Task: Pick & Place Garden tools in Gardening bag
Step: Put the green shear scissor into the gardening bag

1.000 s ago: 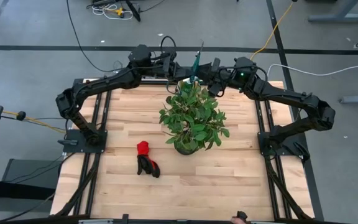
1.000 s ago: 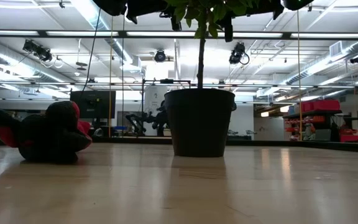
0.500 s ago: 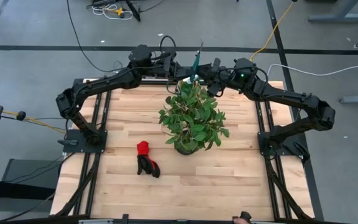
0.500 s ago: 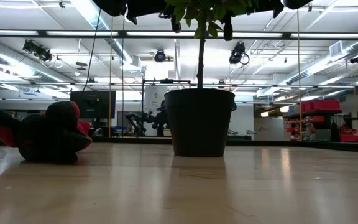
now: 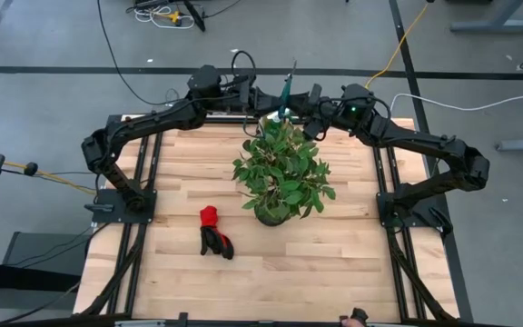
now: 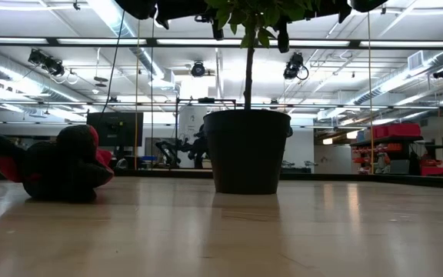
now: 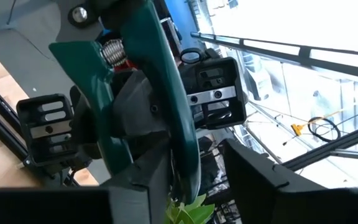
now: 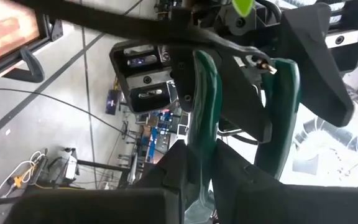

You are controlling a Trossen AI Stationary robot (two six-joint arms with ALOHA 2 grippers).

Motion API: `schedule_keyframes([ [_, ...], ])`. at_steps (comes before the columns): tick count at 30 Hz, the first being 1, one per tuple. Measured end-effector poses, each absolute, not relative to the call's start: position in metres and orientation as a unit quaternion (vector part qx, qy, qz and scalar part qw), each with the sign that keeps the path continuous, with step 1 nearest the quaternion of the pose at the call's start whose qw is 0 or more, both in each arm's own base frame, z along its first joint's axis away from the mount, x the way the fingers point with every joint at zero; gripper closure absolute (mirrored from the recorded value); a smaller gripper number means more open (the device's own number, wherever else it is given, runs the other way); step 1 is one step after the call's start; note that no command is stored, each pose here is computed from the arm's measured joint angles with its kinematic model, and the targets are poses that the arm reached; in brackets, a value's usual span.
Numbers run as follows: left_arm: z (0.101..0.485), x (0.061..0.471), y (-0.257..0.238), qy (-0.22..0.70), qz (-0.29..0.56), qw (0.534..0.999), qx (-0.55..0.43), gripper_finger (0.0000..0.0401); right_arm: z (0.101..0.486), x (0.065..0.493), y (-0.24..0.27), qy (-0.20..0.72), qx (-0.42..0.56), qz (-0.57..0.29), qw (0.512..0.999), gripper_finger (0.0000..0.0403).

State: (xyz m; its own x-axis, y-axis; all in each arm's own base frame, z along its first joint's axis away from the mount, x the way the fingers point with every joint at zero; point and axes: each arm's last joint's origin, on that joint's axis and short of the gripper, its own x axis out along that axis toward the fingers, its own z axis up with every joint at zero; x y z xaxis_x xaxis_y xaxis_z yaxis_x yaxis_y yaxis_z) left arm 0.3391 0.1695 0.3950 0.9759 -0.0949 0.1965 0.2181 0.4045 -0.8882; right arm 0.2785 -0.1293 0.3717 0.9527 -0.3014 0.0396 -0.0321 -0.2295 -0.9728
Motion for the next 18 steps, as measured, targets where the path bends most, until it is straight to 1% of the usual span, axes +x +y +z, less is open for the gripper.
schedule_keyframes([
  [3, 0.395, 0.339, 0.17, -0.057, -0.091, 0.835, -0.54, 0.0234, 0.371, 0.279, -0.129, 0.108, -0.775, -0.108, 0.613, 0.0358],
  [6, 0.395, 0.336, 0.174, -0.056, -0.09, 0.829, -0.549, 0.0229, 0.371, 0.279, -0.129, 0.108, -0.775, -0.108, 0.613, 0.0358],
  [18, 0.393, 0.328, 0.188, -0.032, -0.101, 0.829, -0.549, 0.0246, 0.374, 0.278, -0.131, 0.114, -0.773, -0.137, 0.608, 0.0358],
])
